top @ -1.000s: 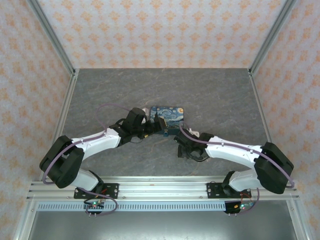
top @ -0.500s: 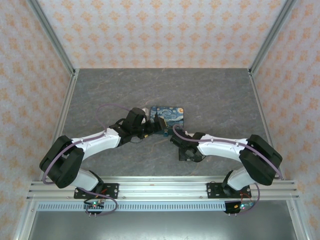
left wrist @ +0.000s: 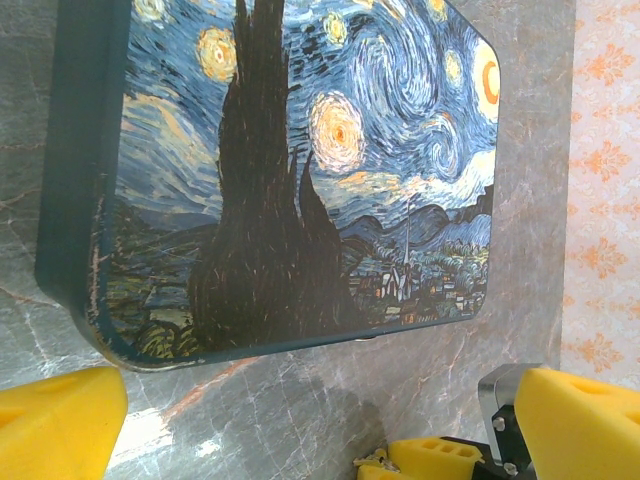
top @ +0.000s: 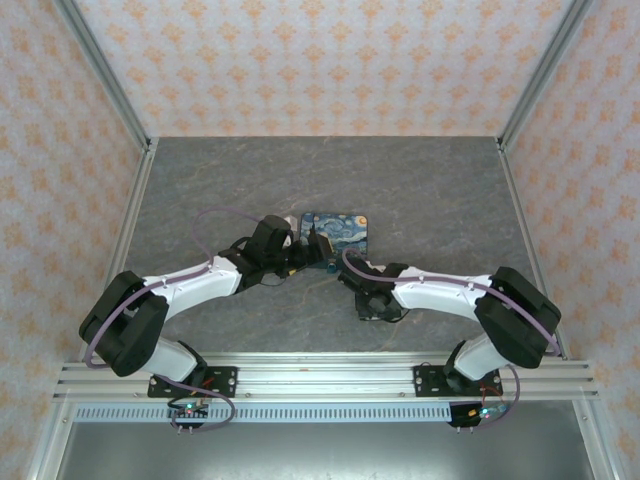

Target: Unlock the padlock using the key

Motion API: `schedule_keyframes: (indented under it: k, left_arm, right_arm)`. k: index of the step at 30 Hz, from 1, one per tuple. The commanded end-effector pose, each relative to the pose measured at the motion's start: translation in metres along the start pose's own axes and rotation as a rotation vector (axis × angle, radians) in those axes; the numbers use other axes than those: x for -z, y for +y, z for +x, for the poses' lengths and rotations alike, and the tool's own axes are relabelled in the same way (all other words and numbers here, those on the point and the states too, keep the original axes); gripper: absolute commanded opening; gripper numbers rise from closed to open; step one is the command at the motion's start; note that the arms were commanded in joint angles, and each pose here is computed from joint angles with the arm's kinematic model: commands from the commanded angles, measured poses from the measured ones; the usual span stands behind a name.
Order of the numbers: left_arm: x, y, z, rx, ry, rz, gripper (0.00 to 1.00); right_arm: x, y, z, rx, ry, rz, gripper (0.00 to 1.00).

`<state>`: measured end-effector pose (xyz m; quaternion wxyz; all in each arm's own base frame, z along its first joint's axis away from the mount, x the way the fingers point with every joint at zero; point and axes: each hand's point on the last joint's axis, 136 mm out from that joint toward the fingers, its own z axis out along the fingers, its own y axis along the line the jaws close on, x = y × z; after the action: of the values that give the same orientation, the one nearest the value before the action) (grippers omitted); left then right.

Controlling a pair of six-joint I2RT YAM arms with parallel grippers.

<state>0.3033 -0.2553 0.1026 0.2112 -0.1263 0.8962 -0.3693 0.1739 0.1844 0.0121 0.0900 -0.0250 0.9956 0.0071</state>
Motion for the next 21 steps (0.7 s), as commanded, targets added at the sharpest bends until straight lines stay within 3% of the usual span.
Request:
schedule_keyframes:
  k: [1, 6, 9, 21]
  left_arm:
    - [-0.003, -0.008, -0.001, -0.011, 0.001, 0.017, 1.00]
    - [-0.004, -0.007, -0.001, -0.011, 0.002, 0.016, 1.00]
    - [-0.005, -0.006, 0.000, -0.010, 0.005, 0.014, 1.00]
    - [-0.004, -0.005, 0.000, -0.010, 0.003, 0.015, 1.00]
  right_arm:
    - [-0.027, -0.017, -0.005, -0.008, -0.021, 0.075, 0.29]
    - [-0.034, -0.016, -0.003, 0.007, 0.000, 0.078, 0.17]
    - [-0.037, -0.017, -0.001, 0.009, 0.009, 0.073, 0.00]
    - [-0.022, -0.005, -0.003, 0.025, -0.031, -0.062, 0.00]
